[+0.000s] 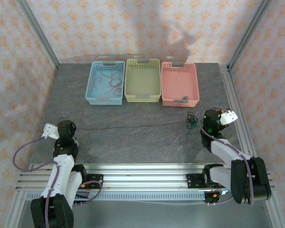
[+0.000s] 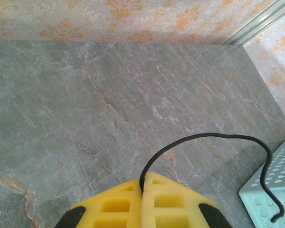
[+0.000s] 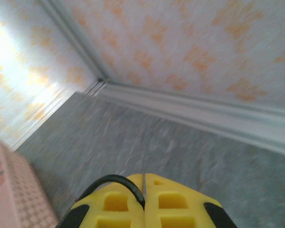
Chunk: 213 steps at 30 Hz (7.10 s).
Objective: Untangle the cables
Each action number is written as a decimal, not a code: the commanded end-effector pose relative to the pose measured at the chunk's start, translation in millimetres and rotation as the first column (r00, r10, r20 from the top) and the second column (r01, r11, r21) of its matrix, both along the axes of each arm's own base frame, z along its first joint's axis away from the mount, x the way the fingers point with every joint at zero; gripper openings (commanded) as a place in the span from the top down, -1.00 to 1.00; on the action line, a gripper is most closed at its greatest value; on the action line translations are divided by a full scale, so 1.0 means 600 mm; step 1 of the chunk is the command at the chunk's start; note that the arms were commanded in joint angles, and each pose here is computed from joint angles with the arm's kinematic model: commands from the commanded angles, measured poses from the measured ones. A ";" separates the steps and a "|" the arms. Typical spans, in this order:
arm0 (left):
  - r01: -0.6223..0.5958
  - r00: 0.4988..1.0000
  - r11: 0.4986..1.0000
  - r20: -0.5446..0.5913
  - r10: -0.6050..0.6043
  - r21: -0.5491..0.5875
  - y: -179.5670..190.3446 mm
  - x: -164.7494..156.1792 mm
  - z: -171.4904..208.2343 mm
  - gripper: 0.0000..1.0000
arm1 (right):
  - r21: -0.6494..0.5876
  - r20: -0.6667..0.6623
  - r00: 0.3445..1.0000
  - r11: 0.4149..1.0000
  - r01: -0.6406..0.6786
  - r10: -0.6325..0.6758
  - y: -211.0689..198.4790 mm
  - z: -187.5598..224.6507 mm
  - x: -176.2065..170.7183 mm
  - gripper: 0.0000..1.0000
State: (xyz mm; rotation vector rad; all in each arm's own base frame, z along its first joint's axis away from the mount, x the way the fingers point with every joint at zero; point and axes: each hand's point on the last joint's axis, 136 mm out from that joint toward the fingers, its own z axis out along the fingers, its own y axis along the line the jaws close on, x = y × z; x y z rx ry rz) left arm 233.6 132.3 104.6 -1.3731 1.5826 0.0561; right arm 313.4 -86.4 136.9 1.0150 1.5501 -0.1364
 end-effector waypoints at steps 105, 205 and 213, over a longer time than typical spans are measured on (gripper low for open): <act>0.693 0.608 0.719 -0.570 -0.553 0.042 -0.229 0.149 0.079 0.49 | 0.164 0.142 0.850 0.835 -0.526 0.508 0.162 -0.020 0.108 1.00; 0.941 0.245 0.215 -0.092 -0.965 0.261 -0.684 0.622 0.353 1.00 | 0.193 0.160 0.829 0.807 -0.558 0.536 0.177 -0.029 0.119 1.00; 0.967 0.244 0.218 -0.244 -0.939 0.129 -0.666 0.623 0.223 1.00 | 0.197 0.164 0.826 0.802 -0.563 0.540 0.179 -0.029 0.119 1.00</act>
